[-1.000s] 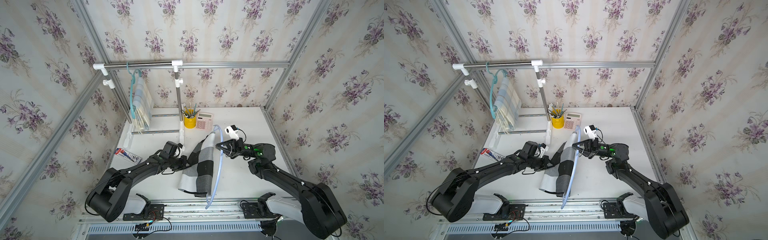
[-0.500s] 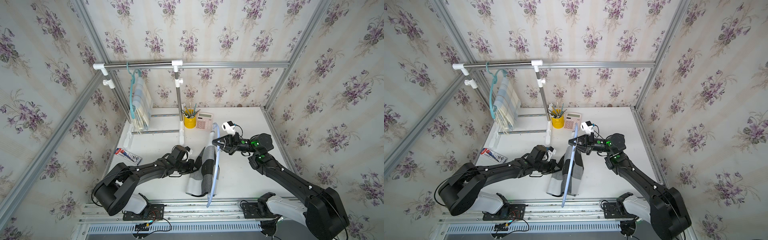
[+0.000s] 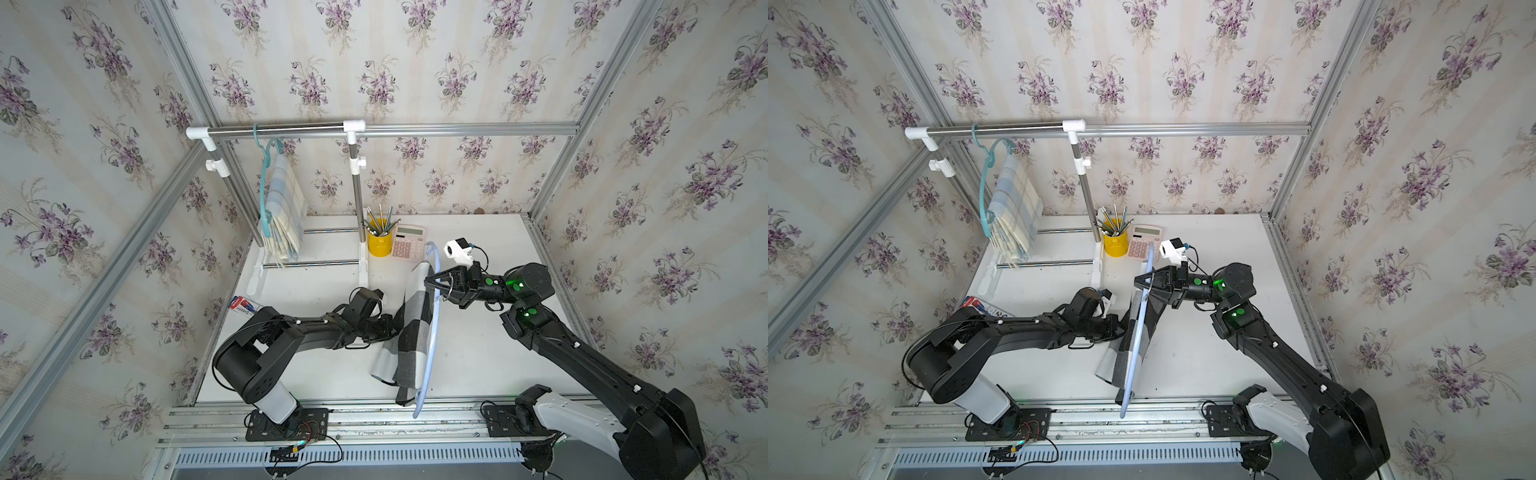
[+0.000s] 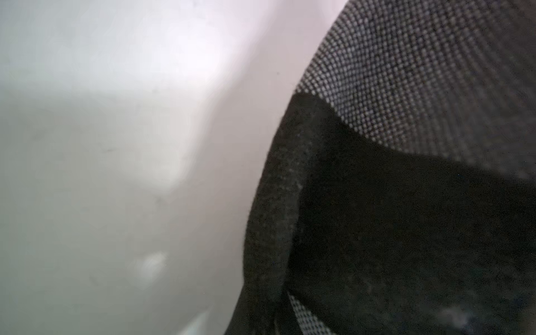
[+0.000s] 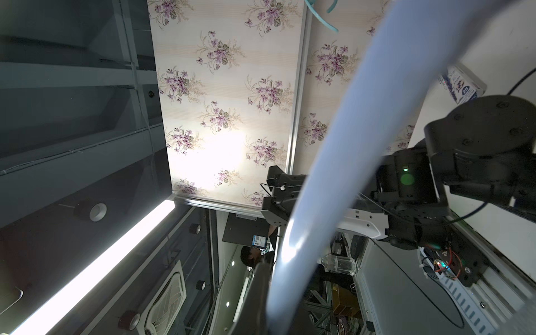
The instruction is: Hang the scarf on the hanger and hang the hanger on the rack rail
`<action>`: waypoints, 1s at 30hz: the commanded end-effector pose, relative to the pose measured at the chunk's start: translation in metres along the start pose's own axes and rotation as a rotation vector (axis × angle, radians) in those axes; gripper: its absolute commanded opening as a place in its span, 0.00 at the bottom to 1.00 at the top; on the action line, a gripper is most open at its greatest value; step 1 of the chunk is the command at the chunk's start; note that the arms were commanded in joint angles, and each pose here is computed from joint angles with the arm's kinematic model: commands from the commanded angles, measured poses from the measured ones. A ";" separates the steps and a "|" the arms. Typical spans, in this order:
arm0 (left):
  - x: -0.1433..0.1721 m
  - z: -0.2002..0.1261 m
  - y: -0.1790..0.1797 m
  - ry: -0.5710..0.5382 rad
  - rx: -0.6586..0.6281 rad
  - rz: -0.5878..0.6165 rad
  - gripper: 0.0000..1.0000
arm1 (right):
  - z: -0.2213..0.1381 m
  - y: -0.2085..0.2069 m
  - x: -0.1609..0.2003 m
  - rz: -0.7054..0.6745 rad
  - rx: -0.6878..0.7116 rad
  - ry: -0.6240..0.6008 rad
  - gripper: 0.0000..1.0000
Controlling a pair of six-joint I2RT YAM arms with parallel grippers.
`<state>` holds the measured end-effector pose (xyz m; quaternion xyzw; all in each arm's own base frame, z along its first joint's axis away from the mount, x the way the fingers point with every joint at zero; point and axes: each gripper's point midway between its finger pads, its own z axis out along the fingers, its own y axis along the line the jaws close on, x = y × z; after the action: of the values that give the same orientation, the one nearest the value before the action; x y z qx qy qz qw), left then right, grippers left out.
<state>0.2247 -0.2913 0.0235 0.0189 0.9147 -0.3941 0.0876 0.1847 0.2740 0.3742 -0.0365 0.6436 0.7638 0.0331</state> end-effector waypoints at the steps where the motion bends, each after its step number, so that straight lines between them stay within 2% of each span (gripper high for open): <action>1: 0.001 -0.001 -0.005 -0.017 0.051 -0.022 0.00 | 0.000 0.011 -0.001 -0.063 -0.029 -0.018 0.00; 10: 0.008 -0.029 -0.036 -0.030 0.142 0.000 0.00 | -0.001 -0.017 -0.005 -0.040 0.011 -0.022 0.00; 14: 0.010 -0.056 -0.052 -0.060 0.166 0.022 0.00 | -0.002 -0.035 -0.005 -0.022 0.030 -0.019 0.00; 18: 0.003 -0.106 -0.057 -0.166 0.063 0.066 0.00 | -0.004 -0.047 -0.003 -0.012 0.037 -0.009 0.00; 21: -0.013 -0.175 -0.081 -0.300 0.028 0.129 0.00 | -0.005 -0.050 -0.003 -0.014 0.033 -0.014 0.00; 24: -0.019 -0.225 -0.110 -0.346 0.038 0.171 0.00 | -0.005 -0.048 -0.005 -0.016 0.015 -0.025 0.00; 30: -0.027 -0.258 -0.143 -0.346 0.039 0.219 0.00 | -0.003 -0.035 -0.007 -0.023 -0.028 -0.025 0.00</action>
<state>0.2083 -0.2121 0.3115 0.0407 0.8485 -0.4303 0.3052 0.1988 0.2798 0.3167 -0.0080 0.6588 0.7519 0.0231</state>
